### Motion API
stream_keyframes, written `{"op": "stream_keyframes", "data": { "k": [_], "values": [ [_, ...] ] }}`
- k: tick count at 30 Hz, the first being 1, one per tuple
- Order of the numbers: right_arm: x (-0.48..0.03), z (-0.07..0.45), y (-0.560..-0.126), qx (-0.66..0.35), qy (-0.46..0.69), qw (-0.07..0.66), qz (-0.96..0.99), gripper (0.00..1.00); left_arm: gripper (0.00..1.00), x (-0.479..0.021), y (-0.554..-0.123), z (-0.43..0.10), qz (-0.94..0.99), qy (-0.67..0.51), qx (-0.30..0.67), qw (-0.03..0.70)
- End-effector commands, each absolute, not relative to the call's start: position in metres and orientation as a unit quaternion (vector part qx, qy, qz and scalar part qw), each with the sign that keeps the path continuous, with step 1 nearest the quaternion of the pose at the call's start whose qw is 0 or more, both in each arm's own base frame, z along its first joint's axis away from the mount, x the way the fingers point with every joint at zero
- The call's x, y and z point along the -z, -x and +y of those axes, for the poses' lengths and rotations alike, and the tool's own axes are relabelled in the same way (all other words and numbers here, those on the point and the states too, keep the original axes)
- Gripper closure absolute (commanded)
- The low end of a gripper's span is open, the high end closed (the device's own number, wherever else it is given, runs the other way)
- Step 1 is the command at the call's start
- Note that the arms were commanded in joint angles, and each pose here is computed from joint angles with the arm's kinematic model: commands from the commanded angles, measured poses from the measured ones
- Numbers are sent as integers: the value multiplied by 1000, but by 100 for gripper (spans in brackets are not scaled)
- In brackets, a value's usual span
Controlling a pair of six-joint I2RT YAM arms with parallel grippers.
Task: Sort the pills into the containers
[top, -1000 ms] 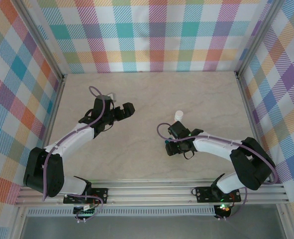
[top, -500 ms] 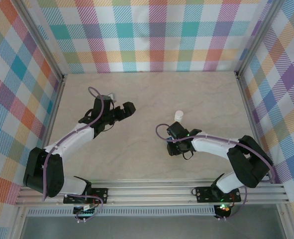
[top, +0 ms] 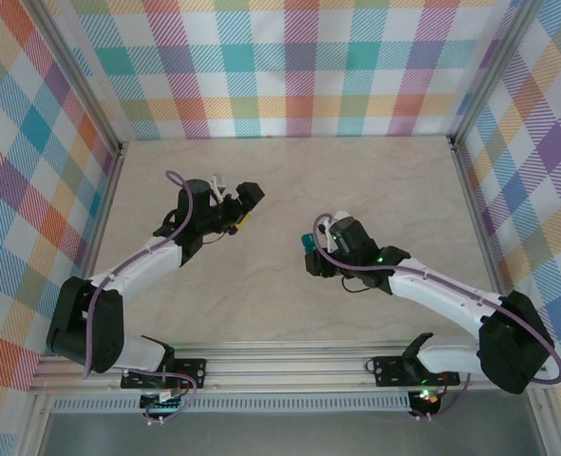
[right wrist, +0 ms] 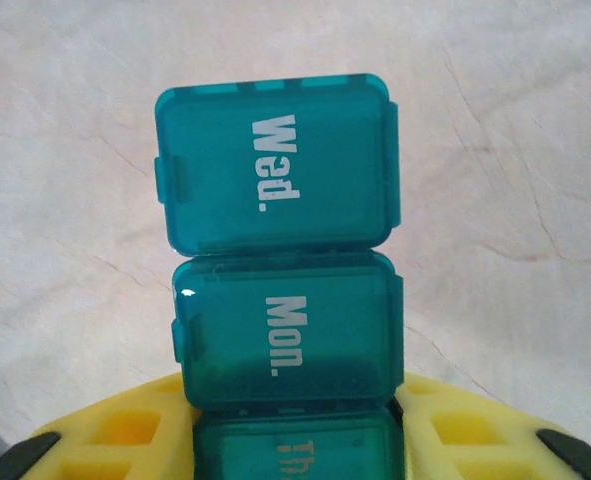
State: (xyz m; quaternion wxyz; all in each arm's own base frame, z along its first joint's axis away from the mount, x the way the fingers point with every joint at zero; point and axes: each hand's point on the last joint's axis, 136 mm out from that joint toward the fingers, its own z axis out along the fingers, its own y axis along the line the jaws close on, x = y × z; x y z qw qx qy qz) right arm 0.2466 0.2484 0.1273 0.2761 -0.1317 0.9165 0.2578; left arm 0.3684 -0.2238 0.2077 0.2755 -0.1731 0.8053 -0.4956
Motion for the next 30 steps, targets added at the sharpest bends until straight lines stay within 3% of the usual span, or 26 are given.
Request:
{"op": "stream_keyframes", "data": {
  "k": [1, 30],
  "values": [
    [-162, 271, -261, -310, 119, 310, 891, 62, 0, -230, -360, -240, 779, 163, 546, 261],
    [-154, 293, -284, -334, 82, 292, 892, 62, 0, -245, -333, -300, 770, 113, 586, 223]
  ]
}}
